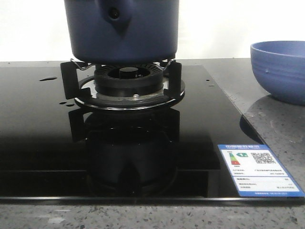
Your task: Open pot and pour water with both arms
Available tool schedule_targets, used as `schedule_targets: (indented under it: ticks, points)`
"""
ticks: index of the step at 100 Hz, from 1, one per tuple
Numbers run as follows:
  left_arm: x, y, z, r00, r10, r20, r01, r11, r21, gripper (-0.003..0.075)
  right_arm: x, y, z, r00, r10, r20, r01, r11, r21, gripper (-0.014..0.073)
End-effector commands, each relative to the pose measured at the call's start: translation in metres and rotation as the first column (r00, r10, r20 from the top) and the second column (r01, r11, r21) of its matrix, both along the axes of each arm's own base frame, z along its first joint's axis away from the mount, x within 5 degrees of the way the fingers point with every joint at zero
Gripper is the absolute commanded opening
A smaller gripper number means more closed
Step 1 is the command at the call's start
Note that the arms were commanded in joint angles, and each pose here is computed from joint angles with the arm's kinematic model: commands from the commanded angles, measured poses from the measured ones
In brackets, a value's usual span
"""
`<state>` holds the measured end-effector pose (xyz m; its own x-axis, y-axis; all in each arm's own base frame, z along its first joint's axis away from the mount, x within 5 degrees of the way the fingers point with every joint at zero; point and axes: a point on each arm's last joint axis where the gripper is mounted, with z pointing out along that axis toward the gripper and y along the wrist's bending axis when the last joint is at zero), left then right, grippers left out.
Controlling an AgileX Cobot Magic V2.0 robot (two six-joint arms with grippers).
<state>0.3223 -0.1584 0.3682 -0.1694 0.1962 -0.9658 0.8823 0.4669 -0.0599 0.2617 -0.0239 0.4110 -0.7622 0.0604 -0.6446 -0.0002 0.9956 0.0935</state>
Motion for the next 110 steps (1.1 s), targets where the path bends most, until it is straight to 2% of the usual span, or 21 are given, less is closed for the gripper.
schedule_targets:
  ticks: [1,110]
  points:
    - [-0.009,0.0,0.032,0.998,0.012,0.061,-0.006,0.995,-0.102,0.0369,-0.008,0.0,0.023,0.993,-0.008,0.121,0.009,1.0,-0.009,0.0393]
    - [-0.005,-0.005,0.019,0.999,-0.042,0.03,0.044,0.996,-0.074,0.0369,-0.008,0.0,0.023,0.993,-0.007,0.121,0.008,1.0,-0.008,0.0393]
